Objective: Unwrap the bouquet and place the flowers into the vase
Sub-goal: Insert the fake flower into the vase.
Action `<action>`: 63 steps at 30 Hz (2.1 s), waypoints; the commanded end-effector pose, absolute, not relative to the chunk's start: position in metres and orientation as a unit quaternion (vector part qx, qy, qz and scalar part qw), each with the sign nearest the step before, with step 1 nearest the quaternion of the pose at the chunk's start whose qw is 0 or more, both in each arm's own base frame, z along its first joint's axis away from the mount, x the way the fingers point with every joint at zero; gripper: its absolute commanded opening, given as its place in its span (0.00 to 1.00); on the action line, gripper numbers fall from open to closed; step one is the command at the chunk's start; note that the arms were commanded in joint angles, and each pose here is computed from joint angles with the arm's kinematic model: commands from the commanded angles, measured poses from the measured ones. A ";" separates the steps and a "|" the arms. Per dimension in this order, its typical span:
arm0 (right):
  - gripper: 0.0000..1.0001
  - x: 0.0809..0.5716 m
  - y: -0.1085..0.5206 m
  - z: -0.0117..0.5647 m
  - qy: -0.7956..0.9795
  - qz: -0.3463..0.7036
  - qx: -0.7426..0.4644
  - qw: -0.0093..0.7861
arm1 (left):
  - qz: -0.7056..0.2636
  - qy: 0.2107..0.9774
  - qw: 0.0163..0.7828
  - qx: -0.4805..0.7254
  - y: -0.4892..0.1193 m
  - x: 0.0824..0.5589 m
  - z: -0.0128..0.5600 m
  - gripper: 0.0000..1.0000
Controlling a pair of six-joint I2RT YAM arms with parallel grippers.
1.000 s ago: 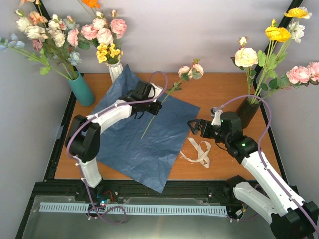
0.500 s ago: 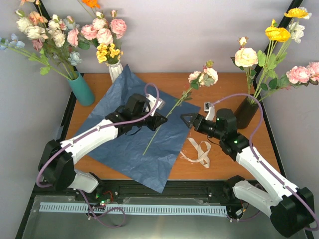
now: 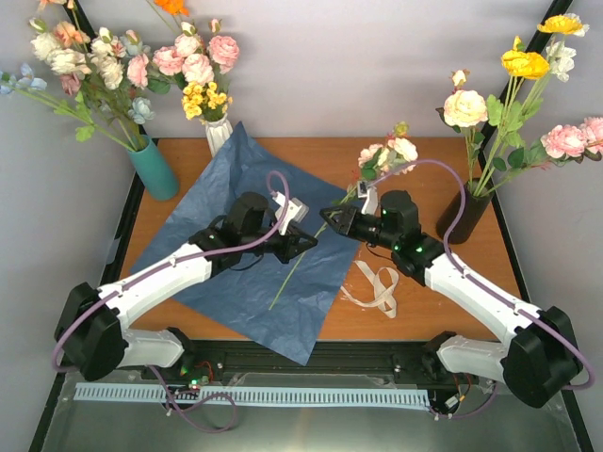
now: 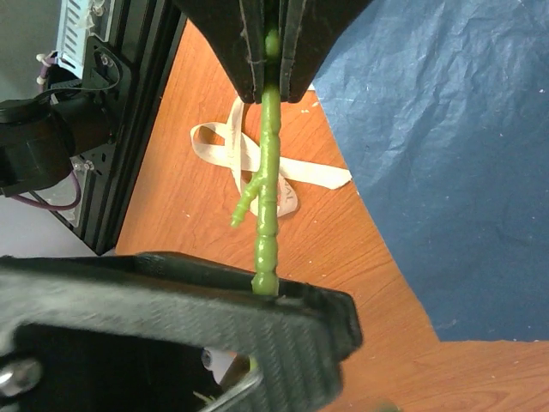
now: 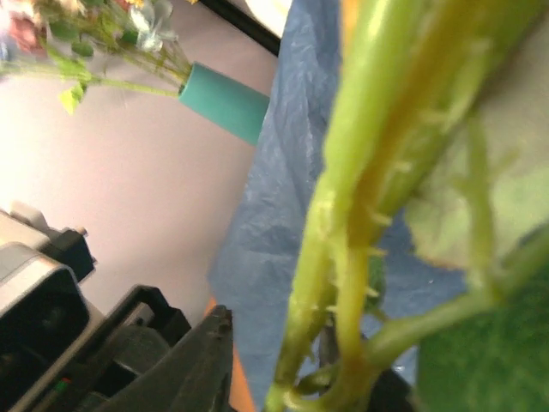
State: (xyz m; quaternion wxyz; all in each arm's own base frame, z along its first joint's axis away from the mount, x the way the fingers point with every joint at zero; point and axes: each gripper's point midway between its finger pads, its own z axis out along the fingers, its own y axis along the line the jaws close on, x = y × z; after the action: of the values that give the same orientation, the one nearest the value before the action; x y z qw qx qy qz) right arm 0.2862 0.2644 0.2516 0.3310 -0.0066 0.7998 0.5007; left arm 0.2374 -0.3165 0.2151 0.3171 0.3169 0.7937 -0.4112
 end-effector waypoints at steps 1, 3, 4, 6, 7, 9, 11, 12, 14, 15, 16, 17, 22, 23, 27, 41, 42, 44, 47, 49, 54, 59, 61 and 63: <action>0.16 0.291 0.276 0.273 0.782 0.514 -0.022 0.351 | -0.443 0.759 0.346 0.329 -0.321 0.227 0.243 0.01; 0.03 0.290 0.277 0.274 0.782 0.514 -0.025 0.352 | -0.438 0.762 0.348 0.326 -0.318 0.226 0.240 0.08; 0.03 0.289 0.276 0.276 0.781 0.514 -0.027 0.354 | -0.434 0.765 0.350 0.322 -0.316 0.228 0.239 0.13; 0.03 0.287 0.274 0.280 0.781 0.509 -0.034 0.361 | -0.426 0.770 0.354 0.315 -0.313 0.229 0.237 0.24; 0.03 0.286 0.272 0.283 0.782 0.502 -0.038 0.367 | -0.423 0.773 0.356 0.312 -0.312 0.230 0.236 0.32; 0.03 0.286 0.266 0.289 0.789 0.478 -0.050 0.383 | -0.419 0.775 0.361 0.306 -0.307 0.229 0.235 0.50; 0.03 0.288 0.255 0.302 0.797 0.440 -0.063 0.409 | -0.412 0.779 0.367 0.297 -0.303 0.230 0.234 0.65; 0.03 0.289 0.248 0.309 0.801 0.417 -0.069 0.425 | -0.407 0.782 0.370 0.293 -0.300 0.231 0.234 0.77; 0.03 0.290 0.232 0.323 0.807 0.367 -0.079 0.456 | -0.395 0.788 0.376 0.284 -0.294 0.232 0.233 0.90; 0.03 0.291 0.222 0.330 0.810 0.338 -0.083 0.472 | -0.390 0.791 0.381 0.278 -0.291 0.233 0.235 0.97; 0.03 0.291 0.212 0.338 0.811 0.312 -0.085 0.487 | -0.380 0.800 0.376 0.270 -0.286 0.233 0.230 0.99; 0.03 0.293 0.202 0.348 0.811 0.284 -0.087 0.504 | -0.371 0.807 0.377 0.264 -0.281 0.233 0.229 1.00; 0.03 0.298 0.137 0.393 0.806 0.132 -0.067 0.573 | -0.332 0.830 0.391 0.220 -0.254 0.232 0.229 0.99; 0.03 0.298 0.123 0.403 0.803 0.104 -0.058 0.585 | -0.324 0.835 0.392 0.210 -0.248 0.232 0.229 0.99; 0.03 0.301 0.069 0.441 0.782 0.017 -0.020 0.622 | -0.293 0.857 0.387 0.175 -0.225 0.226 0.222 1.00; 0.03 0.328 -0.063 0.504 0.735 -0.140 0.096 0.656 | -0.271 0.870 0.399 0.102 -0.182 0.207 0.200 0.99; 0.03 0.330 -0.069 0.506 0.732 -0.143 0.102 0.659 | -0.271 0.868 0.403 0.103 -0.181 0.207 0.202 0.99; 0.03 0.334 -0.078 0.510 0.722 -0.146 0.109 0.667 | -0.269 0.869 0.403 0.100 -0.179 0.207 0.201 1.00; 0.03 0.338 -0.091 0.517 0.712 -0.149 0.121 0.675 | -0.266 0.870 0.404 0.095 -0.177 0.207 0.199 1.00; 0.03 0.341 -0.098 0.520 0.707 -0.148 0.128 0.679 | -0.264 0.870 0.405 0.092 -0.176 0.207 0.200 1.00; 0.03 0.356 -0.113 0.519 0.705 -0.130 0.139 0.683 | -0.262 0.870 0.407 0.090 -0.175 0.208 0.199 0.99; 0.03 0.369 -0.118 0.511 0.703 -0.117 0.142 0.687 | -0.260 0.872 0.405 0.090 -0.175 0.208 0.197 1.00; 0.03 0.374 -0.120 0.505 0.704 -0.110 0.145 0.687 | -0.259 0.873 0.404 0.091 -0.175 0.208 0.196 1.00; 0.03 0.379 -0.121 0.494 0.709 -0.103 0.148 0.682 | -0.259 0.873 0.403 0.091 -0.175 0.208 0.196 1.00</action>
State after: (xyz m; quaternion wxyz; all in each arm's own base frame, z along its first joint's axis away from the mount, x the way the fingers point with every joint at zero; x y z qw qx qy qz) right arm 0.3715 -0.1198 0.4941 0.6657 0.1445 0.7215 -0.1238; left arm 0.2085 -0.1751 0.1952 0.4019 0.0959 0.8735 -0.2573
